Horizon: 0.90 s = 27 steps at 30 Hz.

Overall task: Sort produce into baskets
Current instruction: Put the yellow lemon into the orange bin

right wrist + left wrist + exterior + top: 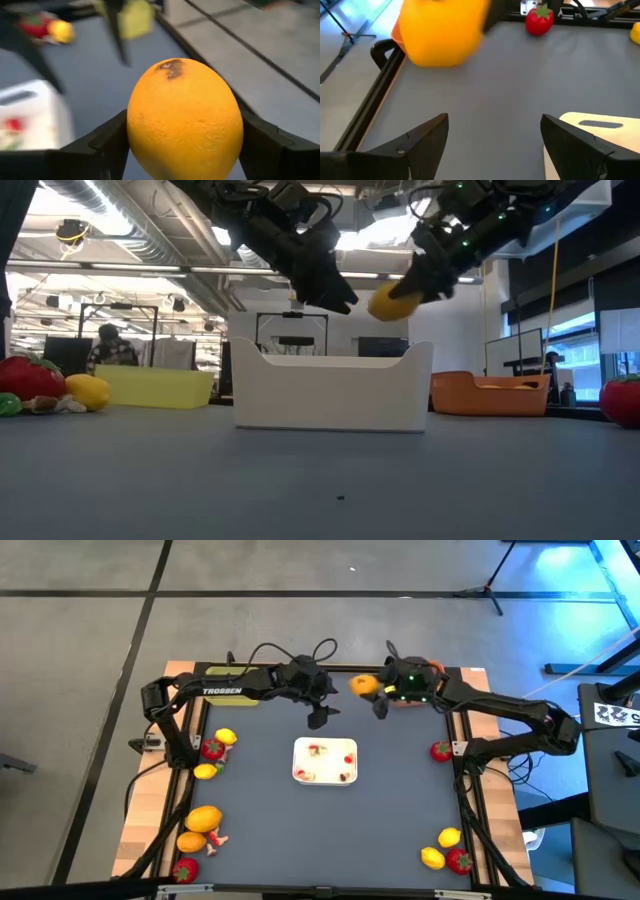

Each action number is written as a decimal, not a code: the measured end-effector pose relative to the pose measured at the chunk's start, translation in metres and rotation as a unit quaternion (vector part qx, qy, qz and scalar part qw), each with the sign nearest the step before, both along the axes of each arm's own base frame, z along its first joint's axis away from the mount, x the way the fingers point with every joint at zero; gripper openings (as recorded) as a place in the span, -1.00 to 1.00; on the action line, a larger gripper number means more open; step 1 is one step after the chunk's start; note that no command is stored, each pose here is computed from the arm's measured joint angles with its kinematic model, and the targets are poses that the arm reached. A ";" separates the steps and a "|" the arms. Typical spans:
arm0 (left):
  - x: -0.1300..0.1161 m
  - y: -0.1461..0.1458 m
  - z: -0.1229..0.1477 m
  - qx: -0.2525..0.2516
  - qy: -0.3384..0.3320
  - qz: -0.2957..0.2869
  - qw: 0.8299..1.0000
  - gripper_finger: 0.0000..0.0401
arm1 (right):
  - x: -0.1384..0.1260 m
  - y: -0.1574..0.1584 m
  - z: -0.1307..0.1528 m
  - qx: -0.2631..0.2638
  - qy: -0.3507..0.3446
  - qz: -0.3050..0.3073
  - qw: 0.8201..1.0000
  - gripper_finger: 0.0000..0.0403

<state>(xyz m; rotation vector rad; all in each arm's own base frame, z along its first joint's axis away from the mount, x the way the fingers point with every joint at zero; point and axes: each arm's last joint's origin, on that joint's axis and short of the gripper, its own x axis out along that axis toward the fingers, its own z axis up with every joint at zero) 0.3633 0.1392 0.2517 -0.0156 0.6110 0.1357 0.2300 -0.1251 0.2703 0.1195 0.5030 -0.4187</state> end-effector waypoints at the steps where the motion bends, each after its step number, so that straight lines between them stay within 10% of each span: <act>1: 0.000 0.000 -0.001 -0.001 0.004 0.001 1.000 0.56 | -0.005 -0.001 0.002 -0.006 0.009 -0.020 1.000 0.43; 12: -0.001 0.000 -0.002 -0.005 0.009 0.003 1.000 0.56 | -0.060 -0.030 -0.002 -0.014 0.128 -0.218 0.967 0.46; 27: -0.001 0.000 -0.002 -0.005 0.009 0.002 1.000 0.56 | -0.068 -0.076 -0.055 0.042 0.178 -0.275 0.944 0.49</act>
